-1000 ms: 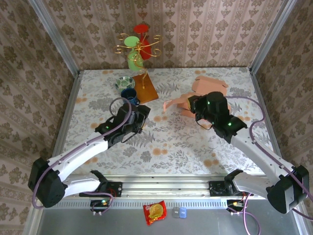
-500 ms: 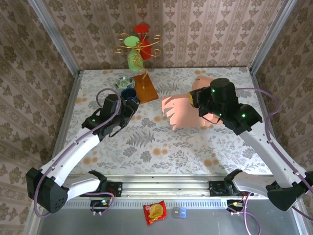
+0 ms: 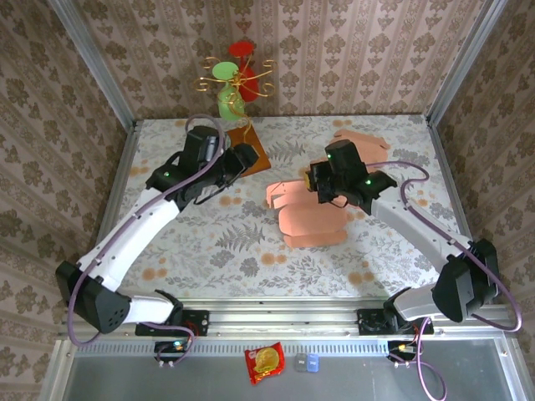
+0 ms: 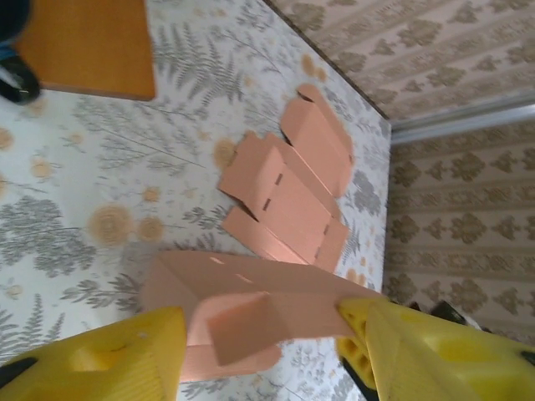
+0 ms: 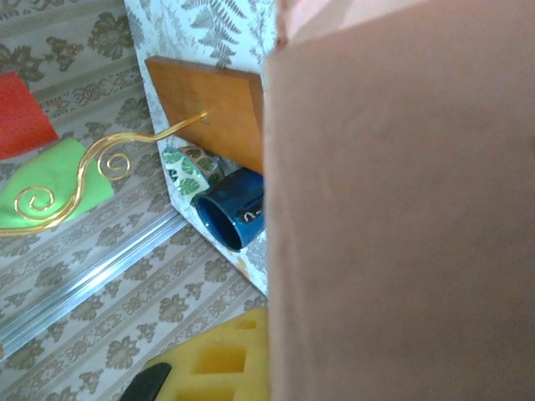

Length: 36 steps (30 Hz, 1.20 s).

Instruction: Fold the paper box

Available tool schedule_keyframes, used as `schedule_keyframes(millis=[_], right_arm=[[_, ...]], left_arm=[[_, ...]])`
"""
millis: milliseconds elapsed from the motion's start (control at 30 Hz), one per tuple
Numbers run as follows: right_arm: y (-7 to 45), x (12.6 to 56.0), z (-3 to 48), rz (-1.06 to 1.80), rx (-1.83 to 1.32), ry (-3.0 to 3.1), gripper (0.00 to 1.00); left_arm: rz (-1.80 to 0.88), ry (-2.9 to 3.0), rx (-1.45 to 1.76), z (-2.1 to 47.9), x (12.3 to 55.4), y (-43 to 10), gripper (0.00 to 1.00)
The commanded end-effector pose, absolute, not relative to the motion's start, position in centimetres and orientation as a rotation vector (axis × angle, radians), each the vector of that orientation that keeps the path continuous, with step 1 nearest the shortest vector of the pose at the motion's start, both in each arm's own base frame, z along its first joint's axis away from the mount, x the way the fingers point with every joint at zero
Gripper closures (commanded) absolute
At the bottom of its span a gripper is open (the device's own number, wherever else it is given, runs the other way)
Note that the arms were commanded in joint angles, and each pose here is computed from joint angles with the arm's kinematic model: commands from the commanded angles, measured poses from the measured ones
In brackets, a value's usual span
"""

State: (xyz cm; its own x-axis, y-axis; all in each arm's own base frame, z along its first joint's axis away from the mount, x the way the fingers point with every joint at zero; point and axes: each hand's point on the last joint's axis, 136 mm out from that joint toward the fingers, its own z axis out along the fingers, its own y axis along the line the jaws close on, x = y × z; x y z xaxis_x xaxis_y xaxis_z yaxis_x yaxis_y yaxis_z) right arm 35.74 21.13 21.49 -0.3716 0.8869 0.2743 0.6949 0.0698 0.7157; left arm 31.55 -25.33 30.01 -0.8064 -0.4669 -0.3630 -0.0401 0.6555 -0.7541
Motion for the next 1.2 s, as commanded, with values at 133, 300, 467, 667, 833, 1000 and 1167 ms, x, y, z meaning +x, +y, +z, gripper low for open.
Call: schedule_keyframes(millis=[133,300,467,667,833,1000,1167], right_arm=[[22.4,36.8,21.0,1.267,1.610,2.098,1.00],[22.2,36.7,20.6,1.272,1.622,2.090,1.00],[22.2,36.5,20.3,1.281,1.623,2.087,1.00],[22.2,36.4,19.9,1.285,1.607,2.090,1.00],[22.0,36.3,19.1,1.266,1.571,2.108,1.00],[21.8,37.1,19.3,1.259,1.379,2.114,1.00],[22.2,37.5,19.2,1.246,1.139,2.148,1.00]], left_arm=[[-1.098,2.472,-0.305,27.6,30.7,-30.1,0.42],[-1.103,2.537,-0.302,25.9,30.3,-32.1,0.45],[-1.100,2.563,-0.315,24.6,30.0,-32.7,0.49],[-1.130,2.567,-0.322,23.9,30.1,-33.7,0.62],[-1.158,2.557,-0.348,23.2,30.1,-33.6,0.66],[-1.163,2.498,-0.395,23.8,30.7,-31.6,0.63],[-1.091,2.485,-0.435,23.6,31.4,-27.3,0.56]])
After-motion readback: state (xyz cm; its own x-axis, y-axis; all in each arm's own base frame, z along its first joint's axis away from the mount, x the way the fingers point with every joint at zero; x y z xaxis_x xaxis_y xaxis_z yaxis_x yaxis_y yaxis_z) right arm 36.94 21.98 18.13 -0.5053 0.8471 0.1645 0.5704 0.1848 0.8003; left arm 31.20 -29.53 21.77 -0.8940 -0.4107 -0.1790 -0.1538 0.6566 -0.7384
